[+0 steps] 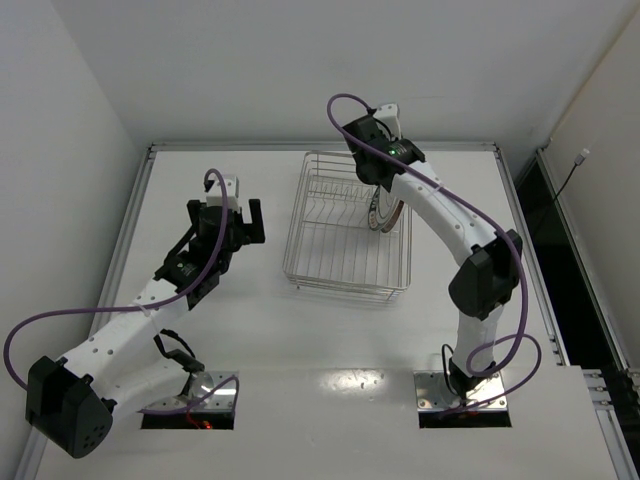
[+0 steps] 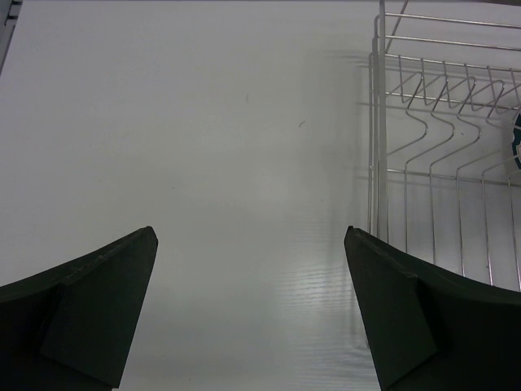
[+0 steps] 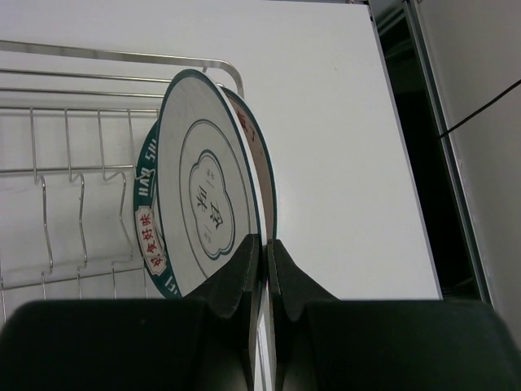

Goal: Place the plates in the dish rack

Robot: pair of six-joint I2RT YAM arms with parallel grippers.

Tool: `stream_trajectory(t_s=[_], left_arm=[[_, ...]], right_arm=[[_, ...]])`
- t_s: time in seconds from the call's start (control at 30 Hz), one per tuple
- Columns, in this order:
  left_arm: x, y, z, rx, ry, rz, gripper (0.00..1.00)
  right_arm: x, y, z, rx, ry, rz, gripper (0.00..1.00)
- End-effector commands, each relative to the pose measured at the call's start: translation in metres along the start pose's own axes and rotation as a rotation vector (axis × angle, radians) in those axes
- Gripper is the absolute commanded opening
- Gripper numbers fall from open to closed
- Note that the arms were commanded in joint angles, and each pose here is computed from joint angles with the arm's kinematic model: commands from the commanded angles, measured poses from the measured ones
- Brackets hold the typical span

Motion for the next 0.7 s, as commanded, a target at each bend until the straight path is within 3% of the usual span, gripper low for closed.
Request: stream_trajectory(t_s=[0.0,0.37,0.67], left_arm=[[0.001,0.004,0.011,-0.023,-0.033,0.019,1.0],[0.001,0.004,0.011,-0.023,-0.033,0.019,1.0],[0.001,0.004,0.011,-0.023,-0.033,0.019,1.0]], right_arm=[[-0.017,-0.004,0.036,0.129,-0.08,0.05,0.0],[-0.016,-0.003,0.023,0.098,-0.059,0.036,0.0],[-0.031,-0.019,0.046,0.122,-0.113,0.023,0.0]])
Point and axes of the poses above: each gripper's point midway between its finger pads, its own x axis out along the fingers, its own y axis along the line the jaws close on, z = x × y, the point moved 1 cm from there along -x, back along the fingers, and after that the axes turned 10 degrees about x, right-handed, at the moved point
